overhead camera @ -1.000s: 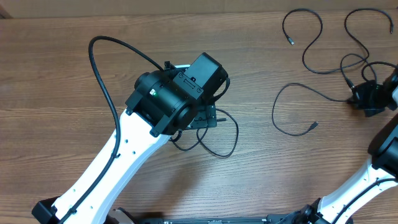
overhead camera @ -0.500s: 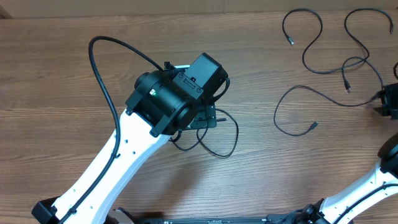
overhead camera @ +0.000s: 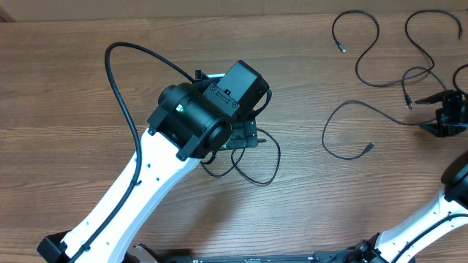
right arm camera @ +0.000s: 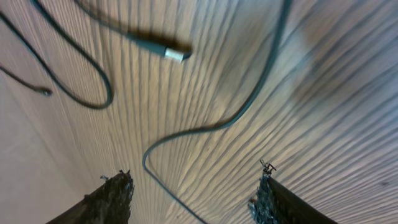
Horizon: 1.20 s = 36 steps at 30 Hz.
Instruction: Untangle cables
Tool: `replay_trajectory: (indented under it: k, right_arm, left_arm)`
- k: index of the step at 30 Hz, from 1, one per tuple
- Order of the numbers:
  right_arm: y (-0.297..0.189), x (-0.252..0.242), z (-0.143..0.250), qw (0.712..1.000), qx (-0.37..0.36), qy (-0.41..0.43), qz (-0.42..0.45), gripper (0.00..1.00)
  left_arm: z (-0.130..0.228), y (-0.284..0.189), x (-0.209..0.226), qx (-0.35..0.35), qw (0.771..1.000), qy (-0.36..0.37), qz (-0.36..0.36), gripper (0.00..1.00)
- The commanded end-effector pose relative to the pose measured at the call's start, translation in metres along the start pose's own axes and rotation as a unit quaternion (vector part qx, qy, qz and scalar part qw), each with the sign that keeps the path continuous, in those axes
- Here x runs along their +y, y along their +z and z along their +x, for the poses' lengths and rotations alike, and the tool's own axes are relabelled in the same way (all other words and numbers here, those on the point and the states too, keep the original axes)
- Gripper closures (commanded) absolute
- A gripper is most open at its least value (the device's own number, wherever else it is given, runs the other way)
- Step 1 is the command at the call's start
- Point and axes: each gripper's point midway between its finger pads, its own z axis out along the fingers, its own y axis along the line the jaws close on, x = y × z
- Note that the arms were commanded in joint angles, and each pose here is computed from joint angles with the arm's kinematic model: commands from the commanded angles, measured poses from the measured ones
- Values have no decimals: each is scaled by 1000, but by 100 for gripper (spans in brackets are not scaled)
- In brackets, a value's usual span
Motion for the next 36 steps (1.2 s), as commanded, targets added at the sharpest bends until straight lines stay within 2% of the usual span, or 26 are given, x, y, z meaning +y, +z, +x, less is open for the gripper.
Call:
replay_trajectory:
  k: [1, 9, 11, 12, 13, 16, 21, 27, 34, 36]
  right_arm:
    - [-10, 33, 15, 998, -6, -53, -23, 37]
    - [-24, 86, 63, 984, -63, -165, 16, 36]
    - [-25, 96, 75, 977, -79, -193, 34, 34]
    - [-23, 99, 80, 974, -87, -206, 47, 25]
    - [-18, 101, 87, 968, -92, -225, 68, 0]
    - [1, 105, 107, 950, -84, -281, 104, 0]
    - [40, 96, 134, 926, -74, -323, 179, 0]
    - [82, 69, 161, 913, -32, -332, 235, 19]
    - [114, 43, 162, 923, -20, -292, 249, 45]
    - [122, 38, 162, 924, -16, -291, 248, 49]
  left_arm:
    - [2, 1, -4, 11, 1000, -1, 12, 0]
    - [7, 0, -8, 23, 999, -2, 23, 1]
    - [6, 0, -8, 21, 1000, -2, 22, 0]
    - [5, 0, -8, 20, 1000, -2, 22, 0]
    - [4, 1, -8, 17, 1000, -3, 22, 0]
    - [2, 1, -8, 11, 1000, -3, 22, 1]
    - [2, 1, -8, 11, 1000, -3, 21, 0]
    - [2, 0, -4, 11, 1000, -2, 14, 0]
    - [1, 1, 2, 14, 1000, -9, 7, 0]
    - [-2, 2, 5, 13, 1000, -13, 5, 0]
